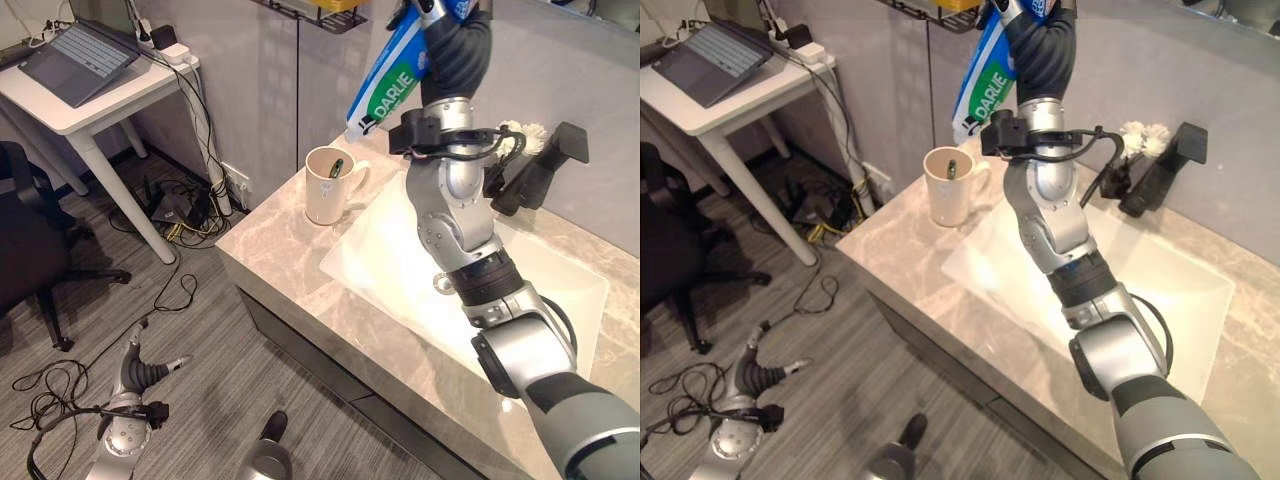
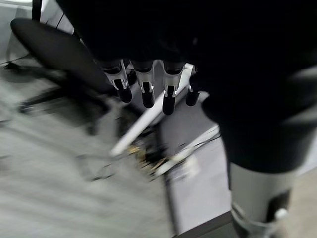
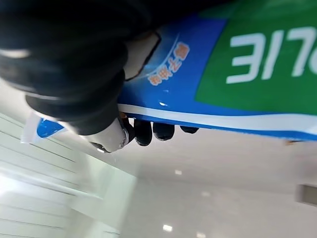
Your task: Put brush and paste in cup on sink, flatten towel.
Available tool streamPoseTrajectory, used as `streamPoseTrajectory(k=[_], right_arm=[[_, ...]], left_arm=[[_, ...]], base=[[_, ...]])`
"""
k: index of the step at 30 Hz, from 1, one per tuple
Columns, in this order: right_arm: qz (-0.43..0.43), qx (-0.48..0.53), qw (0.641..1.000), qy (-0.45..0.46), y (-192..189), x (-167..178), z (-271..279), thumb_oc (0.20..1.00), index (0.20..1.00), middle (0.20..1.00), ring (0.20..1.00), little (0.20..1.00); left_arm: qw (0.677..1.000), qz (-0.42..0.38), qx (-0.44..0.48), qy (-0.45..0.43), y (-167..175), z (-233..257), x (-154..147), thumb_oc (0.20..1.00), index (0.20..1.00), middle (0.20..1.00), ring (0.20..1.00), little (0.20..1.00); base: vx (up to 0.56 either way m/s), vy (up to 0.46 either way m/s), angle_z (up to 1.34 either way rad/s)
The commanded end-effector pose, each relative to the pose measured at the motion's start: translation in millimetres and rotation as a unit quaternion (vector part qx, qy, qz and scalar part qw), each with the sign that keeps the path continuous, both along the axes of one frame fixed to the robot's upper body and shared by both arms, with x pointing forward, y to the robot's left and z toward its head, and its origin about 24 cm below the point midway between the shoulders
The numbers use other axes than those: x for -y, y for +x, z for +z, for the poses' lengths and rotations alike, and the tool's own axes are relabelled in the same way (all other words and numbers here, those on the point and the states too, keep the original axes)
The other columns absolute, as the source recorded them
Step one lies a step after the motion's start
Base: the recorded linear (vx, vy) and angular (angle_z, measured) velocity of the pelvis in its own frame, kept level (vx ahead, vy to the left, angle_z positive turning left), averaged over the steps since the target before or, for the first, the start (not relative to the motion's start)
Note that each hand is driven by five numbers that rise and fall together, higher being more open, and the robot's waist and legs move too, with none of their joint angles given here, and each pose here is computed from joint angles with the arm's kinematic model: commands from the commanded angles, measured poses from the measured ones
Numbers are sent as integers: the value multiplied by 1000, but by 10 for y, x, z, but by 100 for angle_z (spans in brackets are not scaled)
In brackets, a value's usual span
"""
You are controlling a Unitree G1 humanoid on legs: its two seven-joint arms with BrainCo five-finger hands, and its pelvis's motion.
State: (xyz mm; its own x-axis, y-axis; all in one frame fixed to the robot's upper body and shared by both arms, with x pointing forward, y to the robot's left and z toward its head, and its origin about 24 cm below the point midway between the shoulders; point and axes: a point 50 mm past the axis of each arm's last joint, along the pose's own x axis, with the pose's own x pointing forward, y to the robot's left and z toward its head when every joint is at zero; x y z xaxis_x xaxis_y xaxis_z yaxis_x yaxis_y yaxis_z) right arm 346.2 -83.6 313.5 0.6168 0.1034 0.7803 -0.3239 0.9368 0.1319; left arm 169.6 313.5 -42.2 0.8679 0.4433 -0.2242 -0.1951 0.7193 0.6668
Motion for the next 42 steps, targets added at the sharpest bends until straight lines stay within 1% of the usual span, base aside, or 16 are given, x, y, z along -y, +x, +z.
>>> streamPoseTrajectory(k=[1,9,19,27,42], right_arm=[[-23,82,996,-30,-107,44,428,200,200,200,200,200],[-30,59,998,-24,-15,40,398,200,200,200,200,200],[-16,38,999,-6,27,5,317,200,200,200,200,200],[3,28,1000,-9,23,-124,255,200,200,200,200,200],[-6,19,1000,-12,58,-138,212,200,200,200,200,200]], left_arm=[[1000,-6,-25,1,-1,-86,-3,1000,1000,1000,1000,1000],[998,-12,-60,-1,-12,-222,50,1000,1000,1000,1000,1000],[998,-16,-66,-7,37,-282,138,1000,1000,1000,1000,1000],[998,-30,-62,-8,100,-281,209,1000,1000,1000,1000,1000],[997,-42,-66,-8,132,-300,263,1000,1000,1000,1000,1000]], base=[[-2,37,4],[9,25,6],[8,10,2],[24,-16,1],[-2,-3,2]])
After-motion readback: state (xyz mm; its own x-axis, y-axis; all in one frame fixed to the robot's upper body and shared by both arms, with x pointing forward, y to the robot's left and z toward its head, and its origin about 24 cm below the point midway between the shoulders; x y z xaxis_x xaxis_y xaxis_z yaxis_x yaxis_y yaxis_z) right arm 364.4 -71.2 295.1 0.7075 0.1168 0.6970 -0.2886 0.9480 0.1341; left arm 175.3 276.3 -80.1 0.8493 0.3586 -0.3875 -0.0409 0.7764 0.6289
